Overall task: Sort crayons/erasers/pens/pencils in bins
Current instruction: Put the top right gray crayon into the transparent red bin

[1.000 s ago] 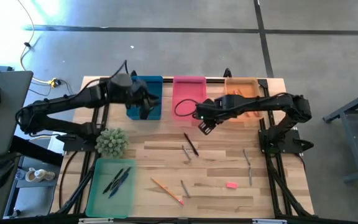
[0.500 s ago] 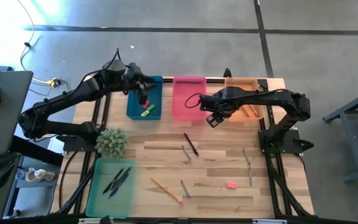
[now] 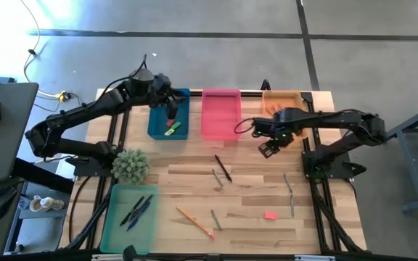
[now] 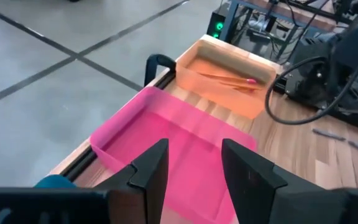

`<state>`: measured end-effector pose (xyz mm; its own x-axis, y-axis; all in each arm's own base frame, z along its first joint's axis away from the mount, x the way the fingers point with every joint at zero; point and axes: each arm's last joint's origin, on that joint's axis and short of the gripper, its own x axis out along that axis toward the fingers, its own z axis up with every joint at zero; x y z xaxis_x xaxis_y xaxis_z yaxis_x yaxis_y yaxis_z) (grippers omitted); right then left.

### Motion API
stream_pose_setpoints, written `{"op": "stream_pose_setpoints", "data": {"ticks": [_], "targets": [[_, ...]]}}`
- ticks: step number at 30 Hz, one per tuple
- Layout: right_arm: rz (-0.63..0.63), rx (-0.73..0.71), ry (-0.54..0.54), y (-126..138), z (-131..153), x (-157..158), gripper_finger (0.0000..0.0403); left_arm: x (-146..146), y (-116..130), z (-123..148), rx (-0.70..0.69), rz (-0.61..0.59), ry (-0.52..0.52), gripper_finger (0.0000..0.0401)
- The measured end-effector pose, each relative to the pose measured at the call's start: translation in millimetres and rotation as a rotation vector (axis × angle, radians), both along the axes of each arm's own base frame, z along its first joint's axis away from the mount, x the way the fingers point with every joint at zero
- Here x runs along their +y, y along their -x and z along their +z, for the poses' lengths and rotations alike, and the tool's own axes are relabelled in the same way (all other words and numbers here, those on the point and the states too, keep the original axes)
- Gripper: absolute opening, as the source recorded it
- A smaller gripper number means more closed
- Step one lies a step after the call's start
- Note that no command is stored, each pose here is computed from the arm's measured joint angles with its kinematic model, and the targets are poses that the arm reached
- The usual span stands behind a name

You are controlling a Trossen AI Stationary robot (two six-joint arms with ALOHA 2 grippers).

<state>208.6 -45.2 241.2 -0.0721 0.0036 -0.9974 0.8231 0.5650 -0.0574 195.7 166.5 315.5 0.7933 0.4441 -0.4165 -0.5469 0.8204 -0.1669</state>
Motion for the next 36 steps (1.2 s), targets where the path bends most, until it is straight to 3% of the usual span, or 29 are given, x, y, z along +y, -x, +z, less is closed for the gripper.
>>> {"op": "stream_pose_setpoints", "data": {"ticks": [5, 10, 16, 36], "targets": [[-0.101, -0.080, -0.032, 21.8, -3.1, 13.2, 0.0149, 6.3, -7.2, -3.4, -0.020, 0.003, -0.008, 0.0136], [-0.181, -0.073, -0.057, 37.1, -12.1, 29.5, 0.0149, 7.8, -8.9, -1.8, -0.041, 0.005, -0.027, 0.0135], [-0.198, -0.106, -0.119, 33.9, -25.2, 51.4, 0.0149, 8.2, -9.5, 0.0, -0.068, 0.014, -0.018, 0.0135], [-0.296, -0.099, -0.124, 47.1, -60.7, 101.3, 0.0149, 8.1, -9.5, 0.1, -0.071, 0.012, -0.016, 0.0136]]}}
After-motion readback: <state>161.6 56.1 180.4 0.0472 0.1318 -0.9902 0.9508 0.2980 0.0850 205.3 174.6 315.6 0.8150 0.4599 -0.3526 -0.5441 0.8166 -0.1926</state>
